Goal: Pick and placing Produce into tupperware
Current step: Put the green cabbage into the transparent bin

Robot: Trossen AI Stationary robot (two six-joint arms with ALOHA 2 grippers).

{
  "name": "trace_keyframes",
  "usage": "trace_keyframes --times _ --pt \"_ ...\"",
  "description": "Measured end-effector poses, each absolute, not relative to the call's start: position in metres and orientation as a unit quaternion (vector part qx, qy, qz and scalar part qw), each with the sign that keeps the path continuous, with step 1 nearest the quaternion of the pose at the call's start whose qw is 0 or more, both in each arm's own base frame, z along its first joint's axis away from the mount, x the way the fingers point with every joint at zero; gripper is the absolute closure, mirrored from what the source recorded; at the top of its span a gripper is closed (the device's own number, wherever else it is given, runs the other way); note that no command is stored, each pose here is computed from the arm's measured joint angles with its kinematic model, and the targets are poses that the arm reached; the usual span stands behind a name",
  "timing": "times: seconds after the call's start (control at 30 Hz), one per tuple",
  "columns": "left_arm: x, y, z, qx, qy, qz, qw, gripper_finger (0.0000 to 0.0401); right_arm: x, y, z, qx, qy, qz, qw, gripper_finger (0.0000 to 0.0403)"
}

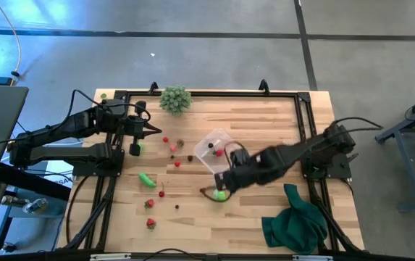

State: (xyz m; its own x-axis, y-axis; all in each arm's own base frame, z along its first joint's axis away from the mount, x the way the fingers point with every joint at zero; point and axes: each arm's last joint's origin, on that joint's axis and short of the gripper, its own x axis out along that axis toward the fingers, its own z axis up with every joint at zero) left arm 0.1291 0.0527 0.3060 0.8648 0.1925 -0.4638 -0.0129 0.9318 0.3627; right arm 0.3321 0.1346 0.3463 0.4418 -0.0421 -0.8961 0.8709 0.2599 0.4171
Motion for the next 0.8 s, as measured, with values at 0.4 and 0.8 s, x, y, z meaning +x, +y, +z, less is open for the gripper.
trace_keyframes --times 0.4,0.8 --pt "0.129 0.053 0.306 0.176 0.255 0.054 0.949 0.04 0.387 0.145 0.277 0.488 0.44 -0.346 0.67 0.021" --pt "0.129 0.053 0.306 0.177 0.254 0.054 0.949 0.04 0.404 0.14 0.239 0.442 0.465 -0.373 0.67 0.021"
